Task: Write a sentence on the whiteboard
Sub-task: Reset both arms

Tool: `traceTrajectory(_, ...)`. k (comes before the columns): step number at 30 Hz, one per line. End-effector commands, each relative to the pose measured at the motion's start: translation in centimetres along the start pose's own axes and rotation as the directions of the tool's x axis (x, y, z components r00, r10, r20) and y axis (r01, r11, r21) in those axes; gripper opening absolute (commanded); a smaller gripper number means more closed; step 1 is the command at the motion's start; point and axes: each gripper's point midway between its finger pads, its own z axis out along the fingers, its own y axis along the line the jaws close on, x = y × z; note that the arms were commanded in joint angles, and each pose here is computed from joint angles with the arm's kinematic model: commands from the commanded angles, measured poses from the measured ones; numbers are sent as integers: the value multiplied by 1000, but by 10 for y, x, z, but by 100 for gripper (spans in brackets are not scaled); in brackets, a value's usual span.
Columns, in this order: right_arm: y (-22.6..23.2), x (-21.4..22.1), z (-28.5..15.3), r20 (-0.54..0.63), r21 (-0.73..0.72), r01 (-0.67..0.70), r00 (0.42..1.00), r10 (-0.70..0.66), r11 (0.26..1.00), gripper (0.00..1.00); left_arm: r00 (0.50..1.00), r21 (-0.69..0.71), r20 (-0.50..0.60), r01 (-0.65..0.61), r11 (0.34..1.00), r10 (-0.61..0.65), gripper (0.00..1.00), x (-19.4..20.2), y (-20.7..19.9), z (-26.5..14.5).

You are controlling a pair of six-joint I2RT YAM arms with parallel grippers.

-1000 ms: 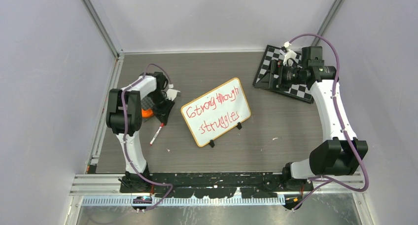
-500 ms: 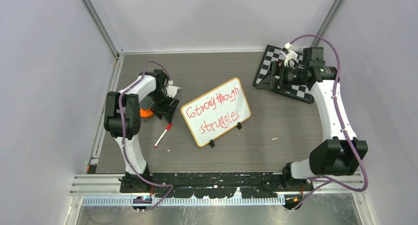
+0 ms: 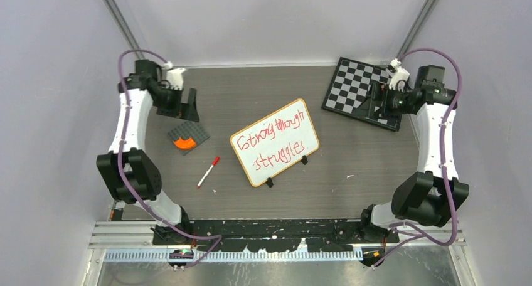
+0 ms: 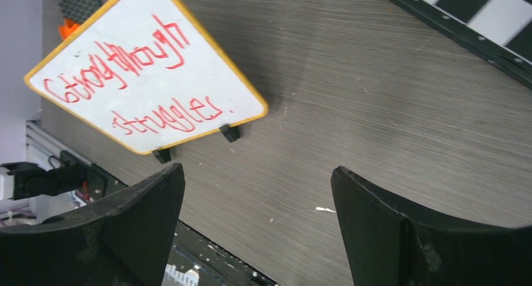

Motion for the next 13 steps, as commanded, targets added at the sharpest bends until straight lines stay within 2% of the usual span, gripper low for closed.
traceTrajectory(1,-26,2,-17,-6,67,66,998,-66,996,91,987,0,116,108,994,-107,100,-3,23,-30)
traceTrajectory(6,-60,26,-18,-59,132,51,997,-43,990,91,979,-97,127,174,980,-161,100,20,53,-29)
traceTrajectory(13,-82,42,-18,-92,163,24,996,-9,986,91,967,-113,158,218,969,-199,100,34,52,-24)
